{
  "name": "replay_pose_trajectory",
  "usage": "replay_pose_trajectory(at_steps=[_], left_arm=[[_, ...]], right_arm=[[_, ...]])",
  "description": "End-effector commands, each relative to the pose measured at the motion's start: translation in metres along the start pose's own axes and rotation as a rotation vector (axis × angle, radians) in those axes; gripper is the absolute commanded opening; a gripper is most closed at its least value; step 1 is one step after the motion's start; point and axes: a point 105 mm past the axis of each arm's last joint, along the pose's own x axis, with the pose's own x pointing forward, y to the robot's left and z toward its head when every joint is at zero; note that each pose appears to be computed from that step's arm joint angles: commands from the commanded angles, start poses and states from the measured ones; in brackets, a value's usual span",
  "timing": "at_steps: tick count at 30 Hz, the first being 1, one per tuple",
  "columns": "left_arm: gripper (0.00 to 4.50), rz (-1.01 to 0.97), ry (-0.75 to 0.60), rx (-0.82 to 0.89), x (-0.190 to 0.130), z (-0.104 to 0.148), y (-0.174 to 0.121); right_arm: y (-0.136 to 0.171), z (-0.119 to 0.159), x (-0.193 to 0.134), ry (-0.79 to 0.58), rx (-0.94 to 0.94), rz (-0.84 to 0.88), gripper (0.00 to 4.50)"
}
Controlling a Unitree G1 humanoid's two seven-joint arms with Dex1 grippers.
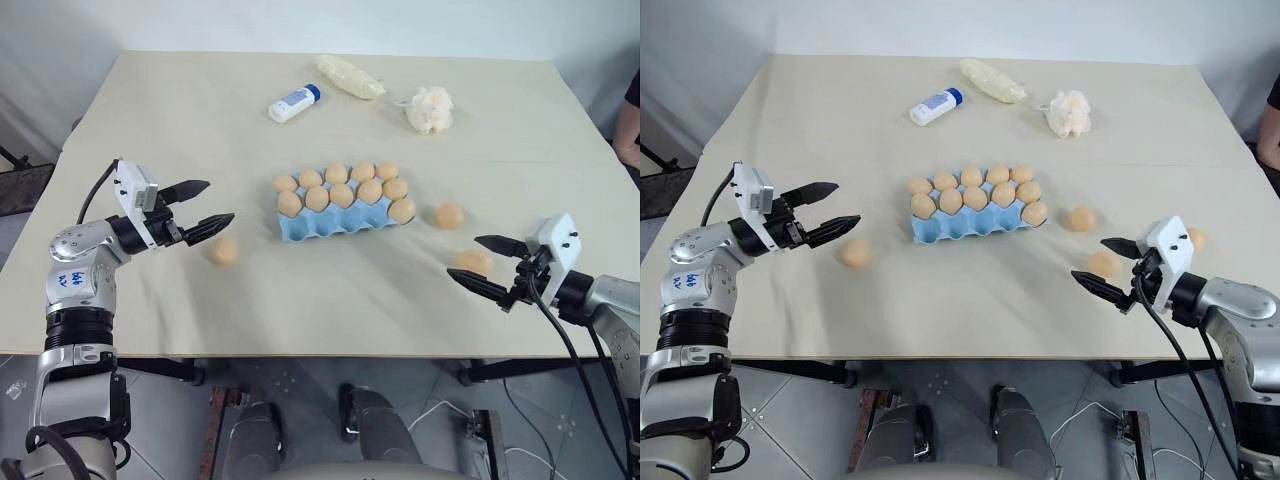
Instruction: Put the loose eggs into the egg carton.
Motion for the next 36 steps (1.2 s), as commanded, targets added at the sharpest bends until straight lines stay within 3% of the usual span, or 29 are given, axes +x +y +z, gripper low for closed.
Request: replay_pose_trajectory(at_steps=[1, 9, 16, 31, 36], left_arm=[[4.48, -0.067, -0.02, 0.02, 0.005, 0.008, -0.005], [4.48, -0.184, -0.054, 0.0, 0.005, 0.003, -0.012], [4.48, -0.26, -0.149, 0.007, 0.005, 0.013, -0.018], [4.48, -0.267, -0.17, 0.036, -0.006, 0.014, -0.025], [4.48, -0.275, -0.099, 0.059, -0.014, 0.001, -0.029]], right_arm=[[0.007, 0.012, -0.018, -0.026, -0.001, -0.066, 4.5], [0.021, 0.001, -0.05, 0.028, 0.091, -0.196, 4.5], [0.009, -0.007, -0.053, -0.003, 0.122, -0.307, 4.5], [-0.021, -0.025, 0.017, 0.01, 0.174, -0.245, 4.5], [-0.022, -0.029, 0.035, 0.058, 0.137, -0.215, 4.5]])
